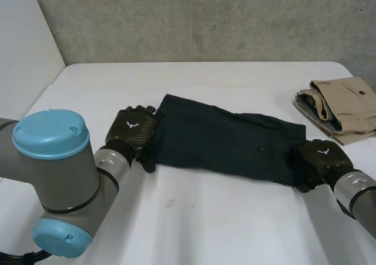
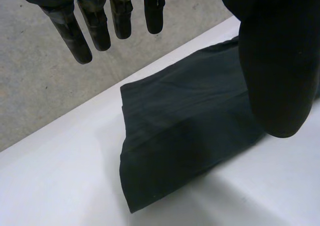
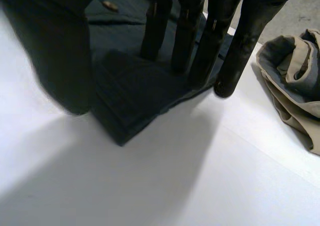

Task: Fold the laundry.

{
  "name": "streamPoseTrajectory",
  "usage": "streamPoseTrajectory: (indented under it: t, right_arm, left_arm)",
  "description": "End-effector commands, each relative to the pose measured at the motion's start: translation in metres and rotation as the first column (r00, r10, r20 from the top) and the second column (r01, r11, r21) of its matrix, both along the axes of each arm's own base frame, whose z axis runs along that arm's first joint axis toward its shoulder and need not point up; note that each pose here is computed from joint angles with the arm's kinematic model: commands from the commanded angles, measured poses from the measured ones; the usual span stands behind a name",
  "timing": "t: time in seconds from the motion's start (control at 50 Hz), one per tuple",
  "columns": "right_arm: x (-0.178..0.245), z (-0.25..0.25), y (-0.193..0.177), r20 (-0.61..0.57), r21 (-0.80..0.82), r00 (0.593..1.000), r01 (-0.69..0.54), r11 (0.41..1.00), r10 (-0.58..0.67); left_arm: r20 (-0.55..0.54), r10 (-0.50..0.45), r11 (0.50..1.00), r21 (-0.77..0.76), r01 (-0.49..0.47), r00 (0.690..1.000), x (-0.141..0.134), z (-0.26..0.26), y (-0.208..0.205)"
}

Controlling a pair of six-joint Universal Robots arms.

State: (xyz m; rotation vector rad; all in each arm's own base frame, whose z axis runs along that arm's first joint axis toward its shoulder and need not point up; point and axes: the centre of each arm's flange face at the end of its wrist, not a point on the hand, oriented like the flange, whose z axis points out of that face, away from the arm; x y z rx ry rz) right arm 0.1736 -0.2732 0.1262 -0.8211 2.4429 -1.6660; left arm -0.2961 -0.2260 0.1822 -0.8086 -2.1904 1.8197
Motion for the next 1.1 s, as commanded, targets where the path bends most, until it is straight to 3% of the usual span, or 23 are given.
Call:
streamPoseTrajectory:
  t: [0.02, 0.22, 0.3, 0.42, 0.46, 0.52, 0.6, 0.68, 0.76, 0.78, 0.86, 0.92, 1.0, 1.08, 1.1]
  right_arm:
    - [-0.003, -0.002, -0.012, -0.037, -0.060, 0.999, 0.012, 0.998, -0.015]
    - [-0.018, 0.008, -0.025, -0.081, -0.109, 0.995, 0.054, 0.993, -0.063]
    - [-0.037, 0.033, -0.036, -0.184, -0.220, 0.976, 0.076, 0.973, -0.118]
    - [-0.041, 0.053, -0.044, -0.381, -0.312, 0.915, 0.007, 0.950, -0.132]
    - [-0.028, 0.059, -0.042, -0.400, -0.338, 0.909, -0.029, 0.941, -0.116]
    - [0.026, 0.076, -0.027, -0.407, -0.399, 0.913, -0.170, 0.901, -0.008]
    - [0.084, 0.092, -0.004, -0.412, -0.466, 0.902, -0.331, 0.820, 0.130]
    - [0.131, 0.089, 0.019, -0.469, -0.486, 0.844, -0.491, 0.723, 0.259]
    - [0.184, 0.060, 0.065, -0.544, -0.439, 0.699, -0.709, 0.552, 0.464]
    - [0.198, 0.046, 0.081, -0.567, -0.408, 0.629, -0.775, 0.482, 0.532]
    - [0.211, 0.017, 0.090, -0.585, -0.354, 0.549, -0.835, 0.420, 0.597]
    - [0.212, 0.014, 0.088, -0.575, -0.341, 0.552, -0.832, 0.437, 0.604]
    - [0.210, 0.020, 0.087, -0.496, -0.337, 0.596, -0.803, 0.492, 0.632]
    - [0.195, 0.046, 0.067, -0.282, -0.355, 0.727, -0.685, 0.636, 0.626]
    - [0.187, 0.064, 0.059, -0.168, -0.365, 0.778, -0.619, 0.695, 0.605]
  left_arm:
    - [-0.003, 0.003, 1.000, -0.005, -0.003, 1.000, 0.001, -0.002, -0.001]
    - [-0.011, 0.011, 1.000, -0.021, -0.012, 1.000, 0.002, 0.005, -0.001]
    - [-0.017, 0.019, 0.999, -0.030, -0.019, 1.000, 0.007, 0.010, 0.001]
    - [-0.027, 0.034, 0.998, -0.044, -0.035, 0.999, 0.014, 0.018, 0.002]
    - [-0.026, 0.042, 0.998, -0.042, -0.043, 0.999, 0.018, 0.018, 0.003]
    - [-0.029, 0.054, 0.997, -0.048, -0.055, 0.998, 0.021, 0.020, 0.001]
    - [-0.032, 0.067, 0.996, -0.053, -0.069, 0.997, 0.024, 0.023, -0.001]
    - [-0.037, 0.070, 0.996, -0.061, -0.072, 0.997, 0.025, 0.025, -0.002]
    - [-0.047, 0.073, 0.994, -0.074, -0.076, 0.996, 0.024, 0.030, -0.006]
    - [-0.048, 0.074, 0.994, -0.079, -0.077, 0.996, 0.024, 0.031, -0.007]
    - [-0.067, 0.081, 0.990, -0.108, -0.088, 0.994, 0.024, 0.041, -0.015]
    - [-0.083, 0.084, 0.987, -0.132, -0.094, 0.993, 0.020, 0.048, -0.021]
    - [-0.104, 0.091, 0.981, -0.164, -0.107, 0.990, 0.016, 0.058, -0.030]
    - [-0.128, 0.129, 0.968, -0.197, -0.153, 0.983, 0.012, 0.068, -0.043]
    - [-0.133, 0.137, 0.966, -0.202, -0.163, 0.982, 0.011, 0.069, -0.046]
